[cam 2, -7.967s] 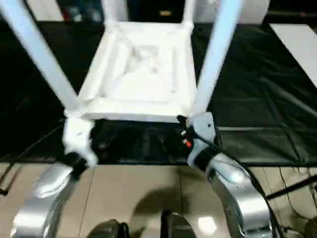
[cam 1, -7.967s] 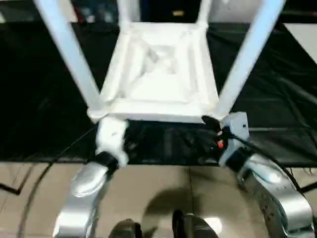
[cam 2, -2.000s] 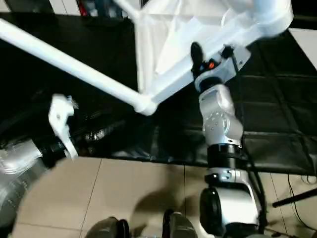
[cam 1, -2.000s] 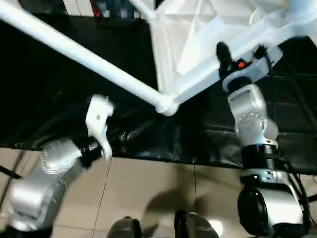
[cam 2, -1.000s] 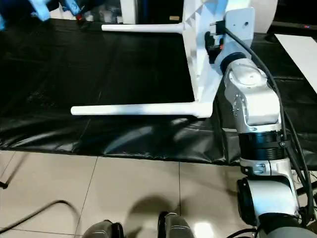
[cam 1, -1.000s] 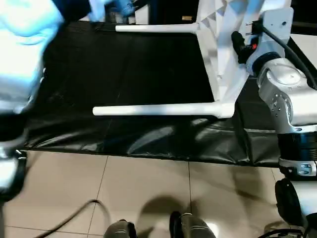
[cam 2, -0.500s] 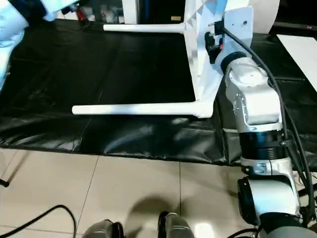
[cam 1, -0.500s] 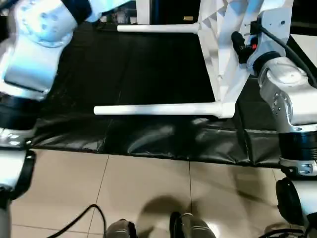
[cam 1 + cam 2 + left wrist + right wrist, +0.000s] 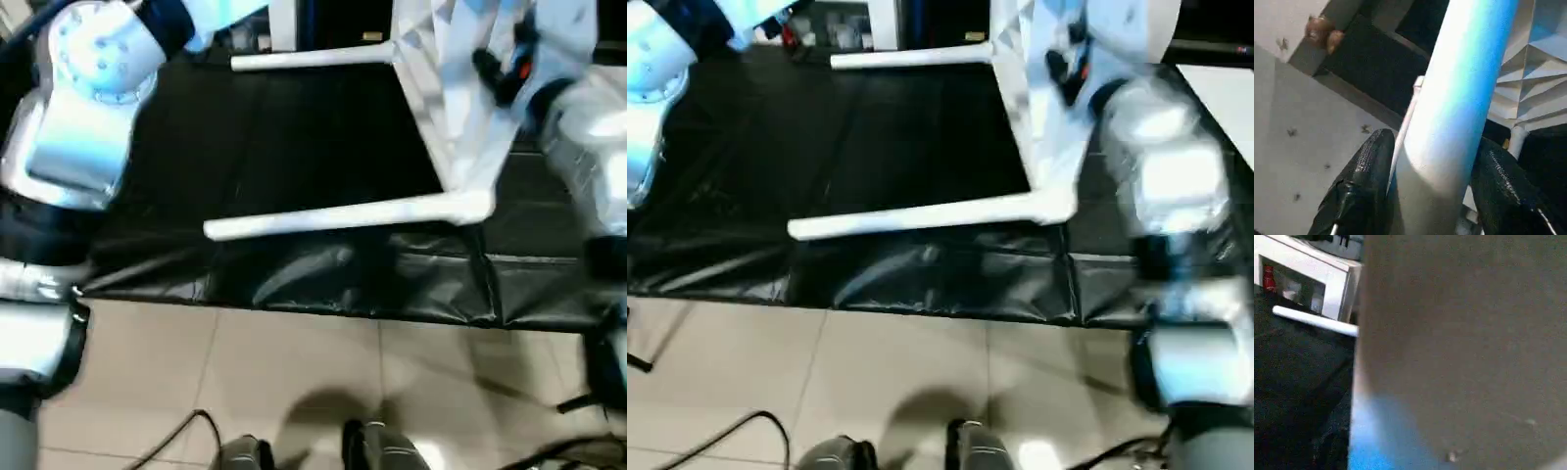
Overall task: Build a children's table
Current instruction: Flip table
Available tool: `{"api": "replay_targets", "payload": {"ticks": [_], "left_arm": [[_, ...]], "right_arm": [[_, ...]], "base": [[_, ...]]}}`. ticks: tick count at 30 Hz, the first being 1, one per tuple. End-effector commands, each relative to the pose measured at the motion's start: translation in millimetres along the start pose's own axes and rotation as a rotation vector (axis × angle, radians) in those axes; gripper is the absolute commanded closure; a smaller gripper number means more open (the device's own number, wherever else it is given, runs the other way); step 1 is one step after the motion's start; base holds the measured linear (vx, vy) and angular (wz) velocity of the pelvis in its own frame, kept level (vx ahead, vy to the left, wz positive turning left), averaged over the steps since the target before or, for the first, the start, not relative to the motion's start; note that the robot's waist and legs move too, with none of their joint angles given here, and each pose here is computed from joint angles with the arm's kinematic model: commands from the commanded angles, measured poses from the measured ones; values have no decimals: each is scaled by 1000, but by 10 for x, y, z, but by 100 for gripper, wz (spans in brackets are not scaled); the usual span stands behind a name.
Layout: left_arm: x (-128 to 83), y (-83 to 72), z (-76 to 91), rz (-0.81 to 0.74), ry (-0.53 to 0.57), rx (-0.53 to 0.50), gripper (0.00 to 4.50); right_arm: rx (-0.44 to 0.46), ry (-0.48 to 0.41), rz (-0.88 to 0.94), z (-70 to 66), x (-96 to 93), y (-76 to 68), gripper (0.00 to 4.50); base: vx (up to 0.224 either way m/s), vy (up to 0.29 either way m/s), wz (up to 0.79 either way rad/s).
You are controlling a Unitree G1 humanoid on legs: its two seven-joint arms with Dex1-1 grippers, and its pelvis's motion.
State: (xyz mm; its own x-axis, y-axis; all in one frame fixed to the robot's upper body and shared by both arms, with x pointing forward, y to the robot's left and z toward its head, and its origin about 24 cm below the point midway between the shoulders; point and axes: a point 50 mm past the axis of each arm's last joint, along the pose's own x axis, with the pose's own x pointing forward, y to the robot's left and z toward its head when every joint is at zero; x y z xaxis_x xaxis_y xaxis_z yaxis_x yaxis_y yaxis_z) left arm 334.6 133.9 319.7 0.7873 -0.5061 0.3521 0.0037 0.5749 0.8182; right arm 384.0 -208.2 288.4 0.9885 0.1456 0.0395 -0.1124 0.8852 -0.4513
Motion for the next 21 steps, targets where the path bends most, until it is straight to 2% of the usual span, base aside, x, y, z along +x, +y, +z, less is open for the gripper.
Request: {"api": "replay_targets", "payload": {"ticks": [1, 3, 4, 5, 6, 7, 8, 13, 15, 16, 18, 21], "left_arm": [[-7, -287, -131, -41, 27, -257, 237], [-25, -307, -174, -5, 46, -306, 237], [-33, -317, -196, 15, 57, -331, 237], [-64, -332, -264, 65, 87, -383, 237], [-86, -335, -306, 85, 105, -405, 237], [-86, -335, -306, 85, 105, -405, 240], [-127, -320, -368, 125, 132, -435, 240], [-167, -297, -423, 144, 158, -467, 241], [-175, -272, -462, 161, 177, -476, 241], [-177, -264, -479, 167, 185, -482, 241], [-187, -252, -547, 183, 212, -509, 241], [-202, -232, -581, 196, 216, -513, 241]], "right_arm": [[-271, -74, -1, 399, -21, -182, 251], [-304, -97, 11, 536, -24, -259, 251], [-317, -110, 22, 604, -27, -294, 216], [-328, -156, 71, 774, -44, -336, 195], [-322, -186, 101, 861, -56, -336, 181], [-322, -186, 101, 861, -56, -336, 177], [-322, -227, 157, 976, -72, -312, 156], [-323, -256, 228, 1016, -41, -256, 133], [-312, -287, 297, 1022, -36, -200, 102], [-306, -302, 323, 1027, -37, -179, 102], [-289, -385, 424, 1066, -79, -140, 93], [-272, -448, 478, 1113, -134, -140, 59]], "base": [[0, 0, 0], [0, 0, 0], [0, 0, 0], [0, 0, 0], [0, 0, 0], [0, 0, 0], [0, 0, 0], [0, 0, 0], [0, 0, 0], [0, 0, 0], [0, 0, 0], [0, 0, 0]]}}
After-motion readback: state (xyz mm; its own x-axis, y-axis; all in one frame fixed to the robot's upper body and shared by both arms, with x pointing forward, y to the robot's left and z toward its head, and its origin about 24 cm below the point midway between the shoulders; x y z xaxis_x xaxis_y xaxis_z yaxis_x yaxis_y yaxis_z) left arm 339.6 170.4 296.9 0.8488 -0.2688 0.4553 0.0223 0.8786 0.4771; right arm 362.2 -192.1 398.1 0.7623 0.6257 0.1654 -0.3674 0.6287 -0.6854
